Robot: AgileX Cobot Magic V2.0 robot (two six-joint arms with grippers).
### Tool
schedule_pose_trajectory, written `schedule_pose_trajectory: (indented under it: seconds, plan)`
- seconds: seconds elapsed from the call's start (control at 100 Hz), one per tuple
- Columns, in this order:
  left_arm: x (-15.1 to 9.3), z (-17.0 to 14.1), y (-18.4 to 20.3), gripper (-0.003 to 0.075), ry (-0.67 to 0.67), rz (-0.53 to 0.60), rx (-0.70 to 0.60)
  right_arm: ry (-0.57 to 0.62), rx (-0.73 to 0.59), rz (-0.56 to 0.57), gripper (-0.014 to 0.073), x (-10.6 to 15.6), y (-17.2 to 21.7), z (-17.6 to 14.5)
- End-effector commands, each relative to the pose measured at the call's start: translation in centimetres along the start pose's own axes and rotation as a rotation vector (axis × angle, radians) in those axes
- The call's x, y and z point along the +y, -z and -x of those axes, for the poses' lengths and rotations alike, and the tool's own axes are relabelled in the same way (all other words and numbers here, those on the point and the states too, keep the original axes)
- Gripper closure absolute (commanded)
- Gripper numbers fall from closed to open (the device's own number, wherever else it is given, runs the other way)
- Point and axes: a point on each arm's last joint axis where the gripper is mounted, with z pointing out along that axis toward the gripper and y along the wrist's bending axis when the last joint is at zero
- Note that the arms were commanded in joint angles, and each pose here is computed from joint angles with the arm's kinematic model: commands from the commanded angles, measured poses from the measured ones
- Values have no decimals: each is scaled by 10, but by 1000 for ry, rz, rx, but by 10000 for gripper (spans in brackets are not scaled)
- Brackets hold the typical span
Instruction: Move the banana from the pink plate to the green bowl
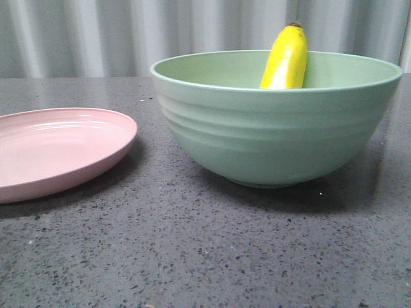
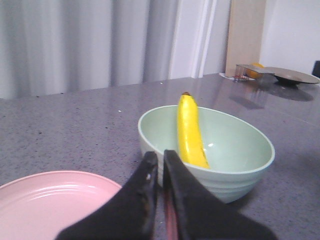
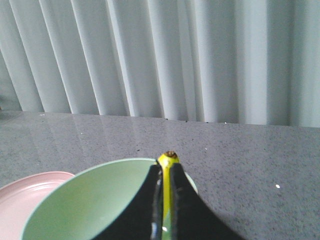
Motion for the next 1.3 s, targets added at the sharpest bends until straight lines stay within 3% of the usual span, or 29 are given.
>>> schedule_pose_trajectory:
  seconds: [0.0, 0.26, 0.97, 1.04, 1.17, 1.29]
  plan:
    - [10, -2, 9, 741, 17, 81, -142, 20, -104, -30, 666, -3, 4, 4]
    - [21, -28, 21, 741, 16, 145, -217, 20, -47, -22, 666, -4, 7, -12]
    - [23, -29, 21, 741, 14, 160, -230, 20, -47, -22, 666, -4, 7, -12]
    - [28, -29, 22, 741, -62, 219, -287, 20, -47, -22, 666, -4, 7, -12]
    - [30, -35, 24, 741, -451, 302, -380, 20, -47, -22, 666, -4, 7, -12]
    - [37, -43, 28, 741, -457, 392, -427, 20, -47, -22, 666, -4, 7, -12]
